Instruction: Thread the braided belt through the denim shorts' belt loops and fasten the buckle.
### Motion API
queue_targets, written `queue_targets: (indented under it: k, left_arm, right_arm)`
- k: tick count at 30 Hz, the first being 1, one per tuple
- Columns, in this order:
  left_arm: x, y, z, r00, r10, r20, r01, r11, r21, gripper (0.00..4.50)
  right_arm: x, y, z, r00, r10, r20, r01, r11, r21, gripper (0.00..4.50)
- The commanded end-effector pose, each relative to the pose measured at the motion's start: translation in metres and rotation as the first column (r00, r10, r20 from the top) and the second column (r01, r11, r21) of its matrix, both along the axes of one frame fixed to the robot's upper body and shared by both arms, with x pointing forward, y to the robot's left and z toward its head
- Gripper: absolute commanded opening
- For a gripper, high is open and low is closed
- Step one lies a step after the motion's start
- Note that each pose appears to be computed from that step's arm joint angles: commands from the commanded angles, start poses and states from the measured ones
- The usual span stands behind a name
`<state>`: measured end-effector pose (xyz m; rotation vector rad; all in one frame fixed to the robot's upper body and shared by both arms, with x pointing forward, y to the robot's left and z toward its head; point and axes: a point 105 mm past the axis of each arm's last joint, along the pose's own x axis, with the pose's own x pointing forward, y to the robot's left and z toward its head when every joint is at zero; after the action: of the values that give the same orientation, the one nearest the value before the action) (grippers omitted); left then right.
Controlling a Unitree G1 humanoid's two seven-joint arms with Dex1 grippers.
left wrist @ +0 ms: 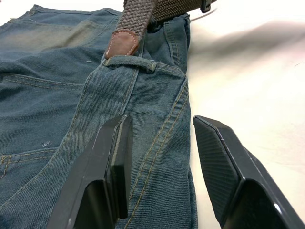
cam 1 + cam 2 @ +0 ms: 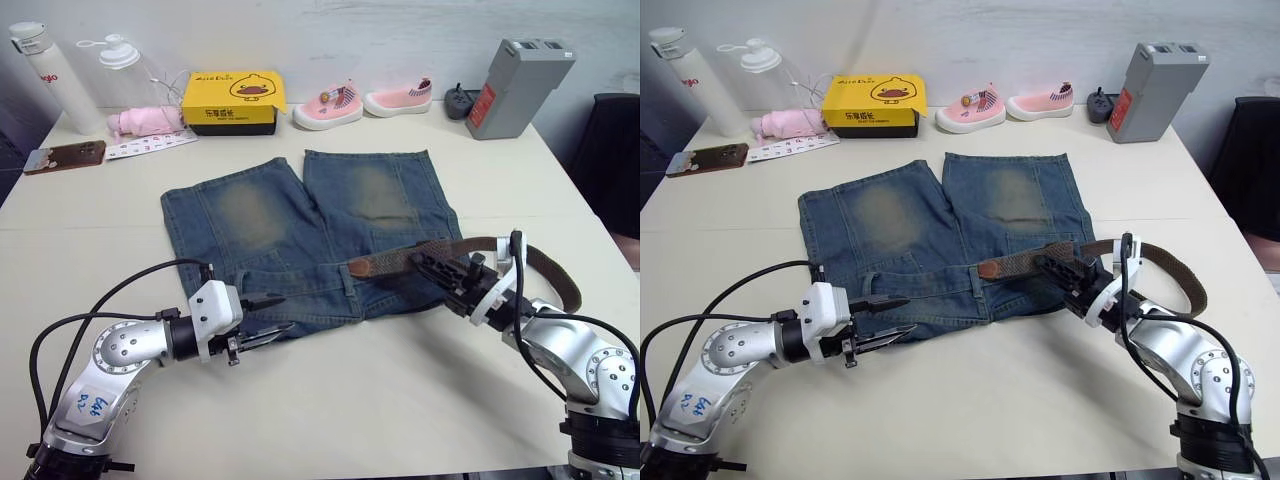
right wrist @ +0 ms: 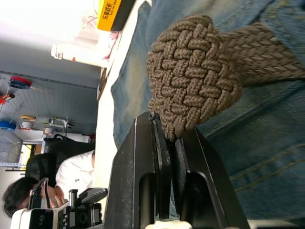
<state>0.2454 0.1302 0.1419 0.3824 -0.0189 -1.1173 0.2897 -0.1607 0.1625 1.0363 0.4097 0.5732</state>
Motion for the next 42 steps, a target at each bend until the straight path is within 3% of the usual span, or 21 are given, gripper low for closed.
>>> queue_targets:
  k: [1,16,25,31,36,40,41,42]
  left_arm:
    - [0.000,0.000,0.007,0.999,-0.007,0.046,0.007,1.000,0.008,2.29]
    - [0.002,-0.002,0.002,0.999,-0.006,0.051,0.005,0.999,0.033,2.29]
    - [0.002,-0.004,0.005,0.998,0.002,0.064,-0.004,0.999,0.031,2.29]
    - [0.006,-0.010,0.009,0.996,-0.010,0.090,0.007,0.999,0.038,2.29]
    - [0.019,-0.016,0.020,0.975,-0.021,0.223,-0.002,0.995,0.104,2.29]
    - [0.022,-0.018,0.022,0.890,-0.141,0.434,0.020,0.962,0.271,2.29]
    - [0.023,-0.017,0.023,0.871,-0.156,0.467,0.018,0.958,0.286,2.78]
    - [0.024,-0.017,0.023,0.858,-0.164,0.487,0.016,0.956,0.294,2.94]
  right_arm:
    - [-0.003,-0.008,0.009,0.999,0.005,0.035,-0.006,1.000,0.017,0.00]
    - [-0.004,-0.014,0.002,0.999,0.054,0.004,-0.054,0.999,0.000,0.00]
    - [0.006,0.012,-0.004,0.996,0.078,-0.046,-0.078,0.997,-0.004,0.00]
    - [0.002,0.043,-0.018,0.988,0.126,-0.094,-0.134,0.988,-0.083,0.00]
    - [0.003,0.060,-0.020,0.985,0.121,-0.121,-0.131,0.988,-0.076,0.00]
    - [0.000,0.069,-0.023,0.982,0.124,-0.142,-0.134,0.989,-0.062,0.00]
    - [0.000,0.070,-0.025,0.982,0.122,-0.146,-0.131,0.990,-0.060,0.00]
    - [0.000,0.070,-0.026,0.982,0.119,-0.149,-0.129,0.990,-0.059,0.00]
